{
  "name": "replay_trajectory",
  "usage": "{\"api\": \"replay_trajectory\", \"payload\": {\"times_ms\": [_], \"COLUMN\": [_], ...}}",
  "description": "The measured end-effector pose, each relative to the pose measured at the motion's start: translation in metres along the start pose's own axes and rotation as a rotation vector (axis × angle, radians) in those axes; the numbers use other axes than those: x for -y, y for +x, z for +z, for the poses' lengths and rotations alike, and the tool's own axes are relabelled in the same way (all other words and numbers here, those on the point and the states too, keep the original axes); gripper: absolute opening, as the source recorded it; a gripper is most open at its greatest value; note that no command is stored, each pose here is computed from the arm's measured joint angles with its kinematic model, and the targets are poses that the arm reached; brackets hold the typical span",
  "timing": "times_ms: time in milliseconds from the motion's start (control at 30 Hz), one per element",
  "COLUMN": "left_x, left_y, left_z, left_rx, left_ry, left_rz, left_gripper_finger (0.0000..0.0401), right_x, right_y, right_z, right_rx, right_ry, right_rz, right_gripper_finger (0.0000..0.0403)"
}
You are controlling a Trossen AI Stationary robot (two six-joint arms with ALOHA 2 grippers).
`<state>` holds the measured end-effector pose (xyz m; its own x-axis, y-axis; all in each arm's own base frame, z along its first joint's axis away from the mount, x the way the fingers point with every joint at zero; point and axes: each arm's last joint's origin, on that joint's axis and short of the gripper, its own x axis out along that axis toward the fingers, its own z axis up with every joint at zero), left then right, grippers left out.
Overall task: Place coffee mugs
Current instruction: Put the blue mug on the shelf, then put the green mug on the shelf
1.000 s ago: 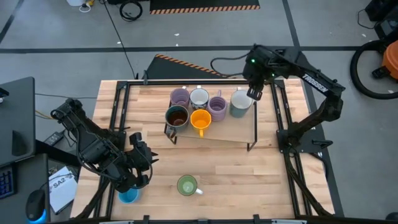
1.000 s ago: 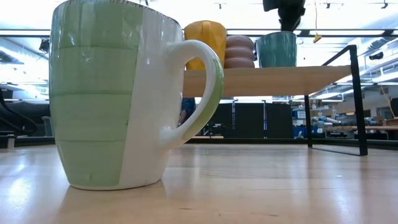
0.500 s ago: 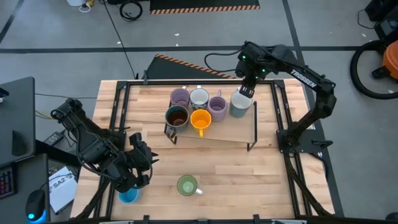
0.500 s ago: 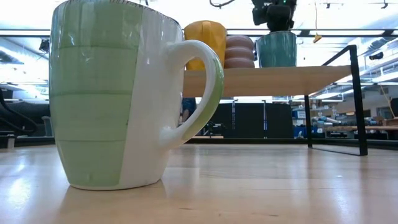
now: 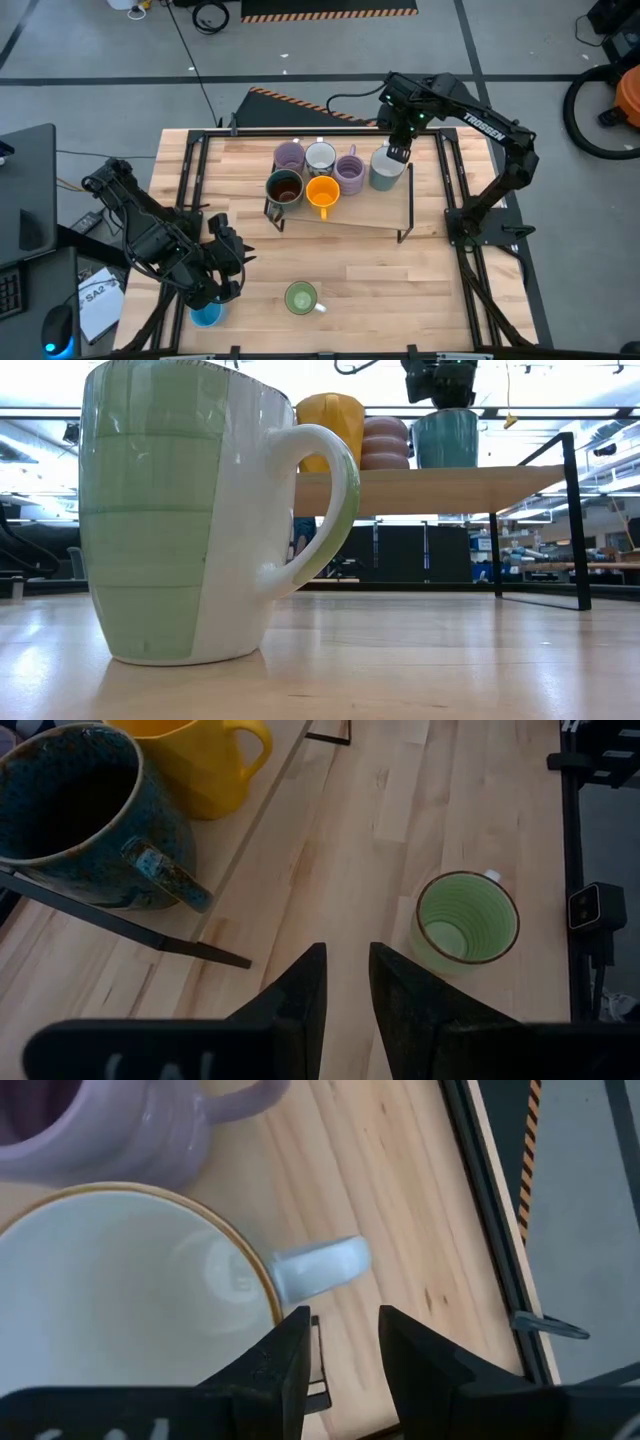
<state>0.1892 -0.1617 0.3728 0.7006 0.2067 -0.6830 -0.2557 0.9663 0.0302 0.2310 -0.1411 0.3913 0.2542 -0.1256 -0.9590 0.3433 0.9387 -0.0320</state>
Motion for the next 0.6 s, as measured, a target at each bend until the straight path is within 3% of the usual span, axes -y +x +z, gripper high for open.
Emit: {"api": "replay_trajectory", "payload": {"times_ms": [200, 333, 433, 600], "left_x": [0.0, 0.001, 0.002, 0.004], "left_y": [0.0, 0.0, 0.0, -0.001], "left_z": [0.0, -0.001, -0.002, -0.004], "left_rx": [-0.001, -0.022, -0.076, -0.146], "left_ry": [0.001, -0.032, -0.075, -0.122], "left_rz": [0.001, -0.02, -0.063, -0.121], "left_gripper_finger": [0.0084, 0.0084, 0.0084, 0.0084], "right_x": [-0.006, -0.004, -0.002, -0.014], "right_y": [0.0, -0.009, -0.028, -0.063], "right_z": [0.001, -0.003, -0.005, -0.007], "right_rx": [-0.001, -0.036, 0.022, 0.171], "right_ry": [-0.024, -0.036, -0.016, 0.048], "right_rz": [-0.003, -0.124, -0.216, -0.22], "right_gripper_finger": [0.0125, 0.0125, 0.0125, 0.0126]}}
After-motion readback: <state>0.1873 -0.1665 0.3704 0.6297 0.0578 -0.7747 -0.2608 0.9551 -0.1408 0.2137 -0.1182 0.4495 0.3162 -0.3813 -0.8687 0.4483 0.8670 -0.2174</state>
